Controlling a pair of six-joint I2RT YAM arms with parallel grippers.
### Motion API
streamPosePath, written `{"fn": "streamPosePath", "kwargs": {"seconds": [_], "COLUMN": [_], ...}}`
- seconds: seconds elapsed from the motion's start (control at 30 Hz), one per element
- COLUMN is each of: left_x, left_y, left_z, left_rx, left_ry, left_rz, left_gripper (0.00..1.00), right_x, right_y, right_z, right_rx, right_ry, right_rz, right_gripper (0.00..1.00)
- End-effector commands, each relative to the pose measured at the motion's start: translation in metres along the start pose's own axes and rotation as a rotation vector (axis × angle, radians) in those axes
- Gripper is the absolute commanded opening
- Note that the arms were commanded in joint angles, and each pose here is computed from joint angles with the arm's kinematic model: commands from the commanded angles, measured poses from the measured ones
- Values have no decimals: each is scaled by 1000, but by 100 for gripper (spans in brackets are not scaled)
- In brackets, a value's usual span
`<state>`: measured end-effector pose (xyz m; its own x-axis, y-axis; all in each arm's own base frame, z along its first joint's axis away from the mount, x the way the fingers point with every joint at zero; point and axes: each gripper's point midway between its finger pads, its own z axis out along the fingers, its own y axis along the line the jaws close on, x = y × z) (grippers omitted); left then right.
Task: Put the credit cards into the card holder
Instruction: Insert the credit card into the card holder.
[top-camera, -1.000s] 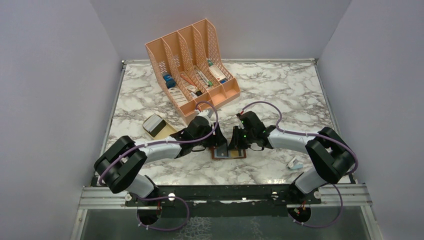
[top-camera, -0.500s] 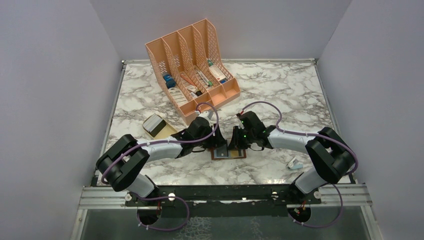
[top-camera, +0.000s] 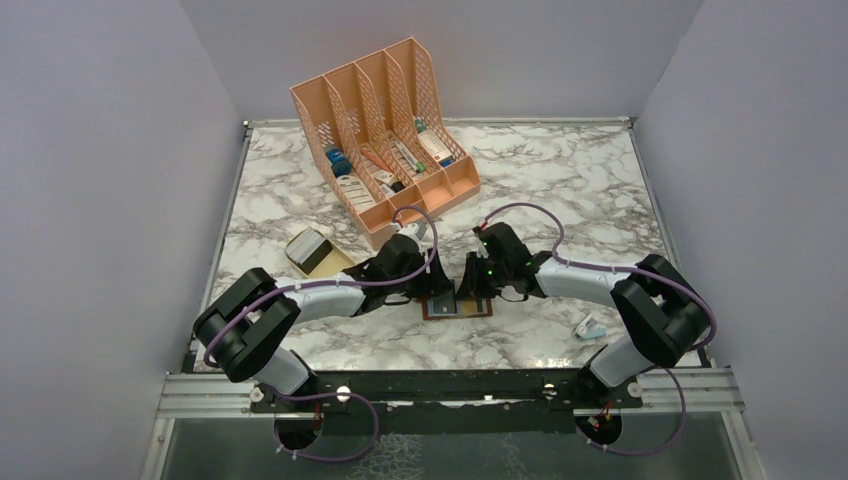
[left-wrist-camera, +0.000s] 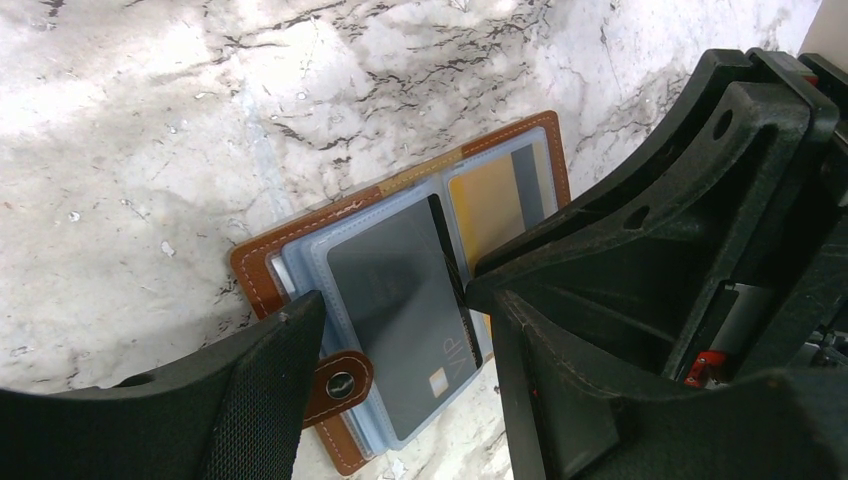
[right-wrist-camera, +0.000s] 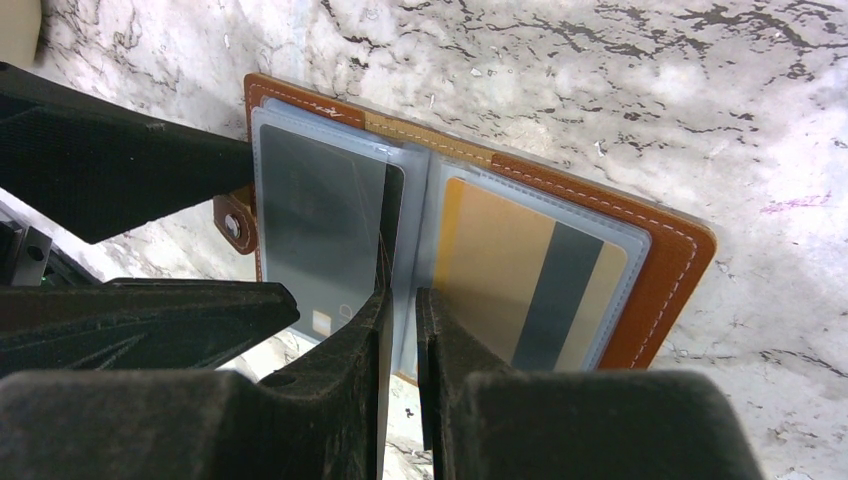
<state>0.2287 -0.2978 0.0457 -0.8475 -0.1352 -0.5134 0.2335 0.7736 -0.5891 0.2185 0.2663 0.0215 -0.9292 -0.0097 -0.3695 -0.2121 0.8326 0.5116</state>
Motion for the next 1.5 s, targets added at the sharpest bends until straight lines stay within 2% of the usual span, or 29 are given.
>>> {"fn": "streamPosePath", "kwargs": {"seconds": [0.0, 0.43, 0.8, 1.27, 1.47], "left_x": [-6, -19, -24, -22, -23], "left_y": [-23, -51, -64, -73, -85], "left_z": [-3, -16, -18, -15, -14], "left_rx": [86, 181, 233, 283, 335], "left_ry": [6, -16, -24, -7, 10], "left_rz": [-4, -29, -29, -36, -63], "left_gripper": [64, 64, 64, 59, 59], "right_x": [16, 12, -6, -7, -10], "right_y": [-13, -9, -8, -4, -13], "right_z": [3, 0, -21, -29, -40], "right_rx": [38, 31, 73, 53, 106], "right_ry": [39, 27, -61, -85, -116], "right_rz": [6, 3, -5, -8, -14], "right_gripper": [16, 17, 27, 28, 27]}}
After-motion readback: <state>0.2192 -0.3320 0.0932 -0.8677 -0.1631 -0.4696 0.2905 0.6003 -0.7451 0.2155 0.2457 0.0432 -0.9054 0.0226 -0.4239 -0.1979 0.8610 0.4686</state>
